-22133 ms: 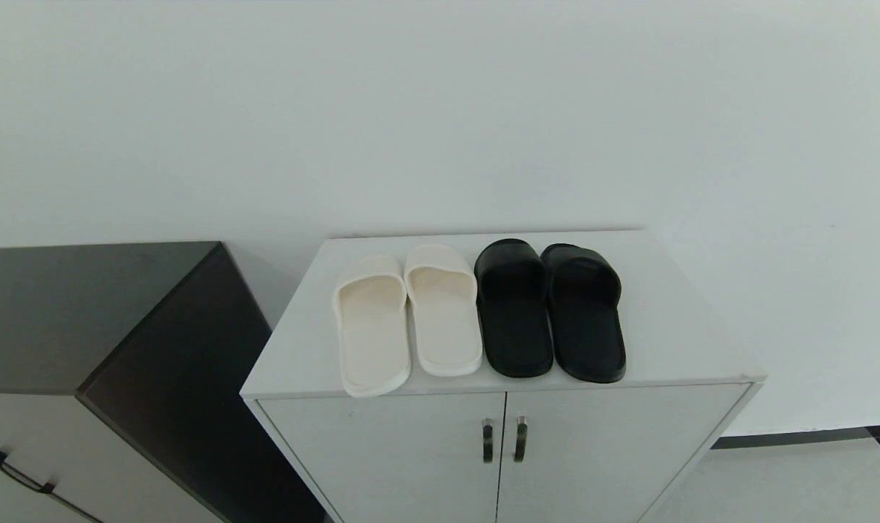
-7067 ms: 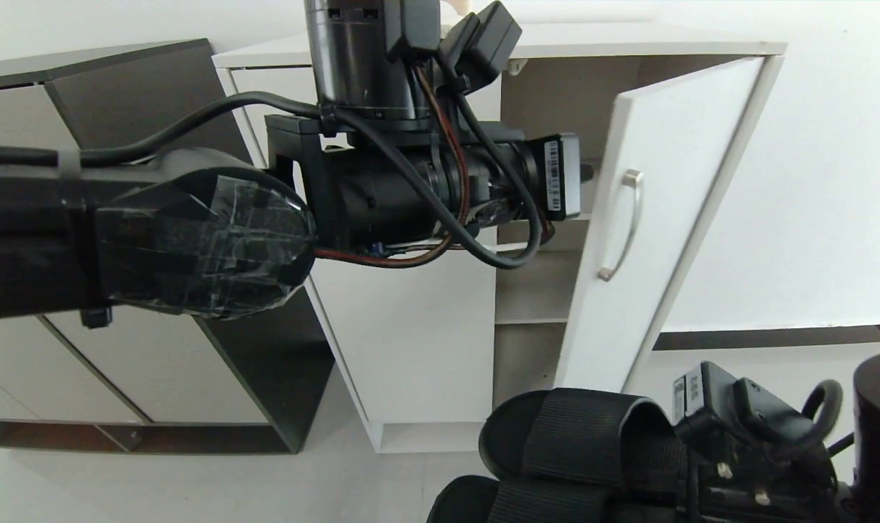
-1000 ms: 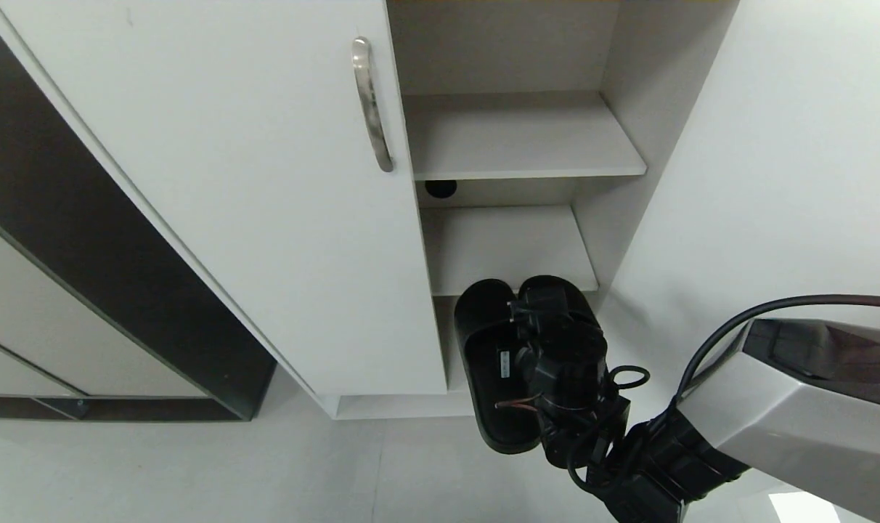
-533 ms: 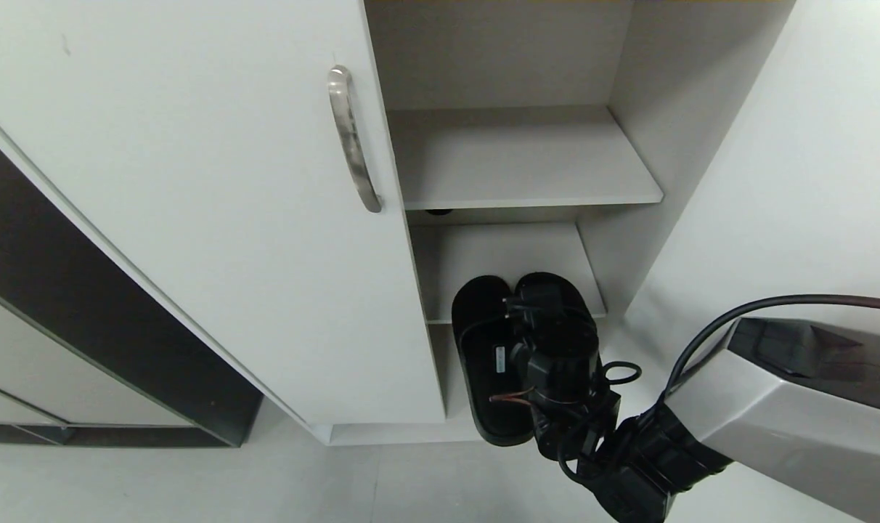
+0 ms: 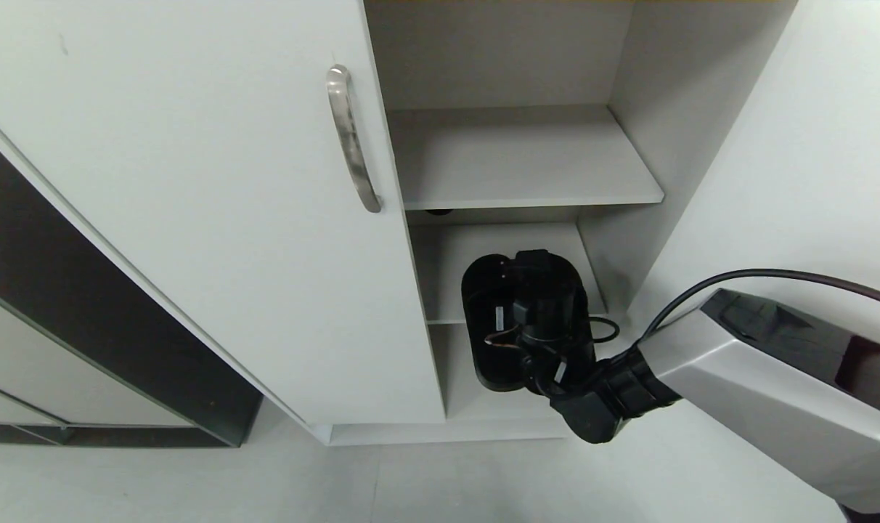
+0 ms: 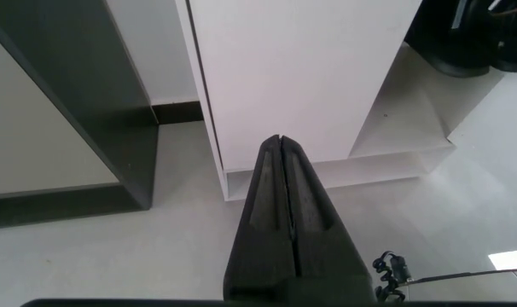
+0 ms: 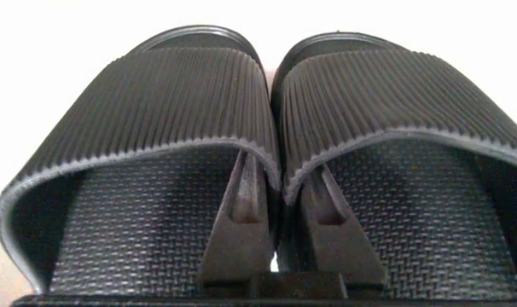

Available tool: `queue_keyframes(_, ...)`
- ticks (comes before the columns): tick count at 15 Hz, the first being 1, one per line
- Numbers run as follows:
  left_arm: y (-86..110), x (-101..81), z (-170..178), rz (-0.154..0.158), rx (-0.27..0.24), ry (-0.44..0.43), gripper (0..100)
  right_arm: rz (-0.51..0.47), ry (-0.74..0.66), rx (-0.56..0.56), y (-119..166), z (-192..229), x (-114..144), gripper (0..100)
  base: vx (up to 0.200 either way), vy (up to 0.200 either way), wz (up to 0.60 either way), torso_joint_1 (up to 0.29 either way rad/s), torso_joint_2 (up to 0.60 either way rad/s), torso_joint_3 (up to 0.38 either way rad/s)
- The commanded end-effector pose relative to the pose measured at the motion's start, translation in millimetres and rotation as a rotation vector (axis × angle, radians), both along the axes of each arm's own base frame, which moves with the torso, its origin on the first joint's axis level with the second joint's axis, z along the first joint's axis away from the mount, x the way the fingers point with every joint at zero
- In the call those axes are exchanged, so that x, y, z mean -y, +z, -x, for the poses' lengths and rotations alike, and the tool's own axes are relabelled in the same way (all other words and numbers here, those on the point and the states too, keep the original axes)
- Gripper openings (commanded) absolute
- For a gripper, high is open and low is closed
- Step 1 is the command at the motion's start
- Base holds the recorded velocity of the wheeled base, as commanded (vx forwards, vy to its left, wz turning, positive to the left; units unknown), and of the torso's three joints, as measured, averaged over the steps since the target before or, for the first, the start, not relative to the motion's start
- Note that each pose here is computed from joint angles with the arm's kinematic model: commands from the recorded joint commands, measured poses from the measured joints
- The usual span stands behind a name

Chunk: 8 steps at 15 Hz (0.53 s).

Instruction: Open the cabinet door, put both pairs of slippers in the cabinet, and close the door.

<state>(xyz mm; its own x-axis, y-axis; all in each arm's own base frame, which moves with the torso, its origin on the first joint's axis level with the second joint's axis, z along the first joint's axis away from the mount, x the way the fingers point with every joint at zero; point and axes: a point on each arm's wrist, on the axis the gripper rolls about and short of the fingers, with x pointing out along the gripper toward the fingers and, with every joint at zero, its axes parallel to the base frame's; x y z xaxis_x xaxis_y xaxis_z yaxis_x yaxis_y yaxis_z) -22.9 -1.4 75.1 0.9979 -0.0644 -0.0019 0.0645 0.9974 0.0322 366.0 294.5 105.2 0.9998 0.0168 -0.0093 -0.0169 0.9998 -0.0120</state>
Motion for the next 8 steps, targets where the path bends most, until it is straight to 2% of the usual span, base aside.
queue_keyframes(1,0.0,0.0,0,0.000,-0.001,0.000,0,-0.014,-0.001,0.017,9,-13,0,0,0.000,0.000,0.00,0.000,0.00,0.000)
queue_keyframes(5,0.0,0.0,0,0.000,-0.001,0.000,0,-0.045,-0.032,0.055,31,-36,0,0,0.000,0.000,0.00,0.000,0.00,0.000)
queue_keyframes(8,0.0,0.0,0,0.000,-0.001,0.002,0,-0.048,-0.049,0.059,34,-51,-1,0,0.000,0.000,0.00,0.000,0.00,0.000)
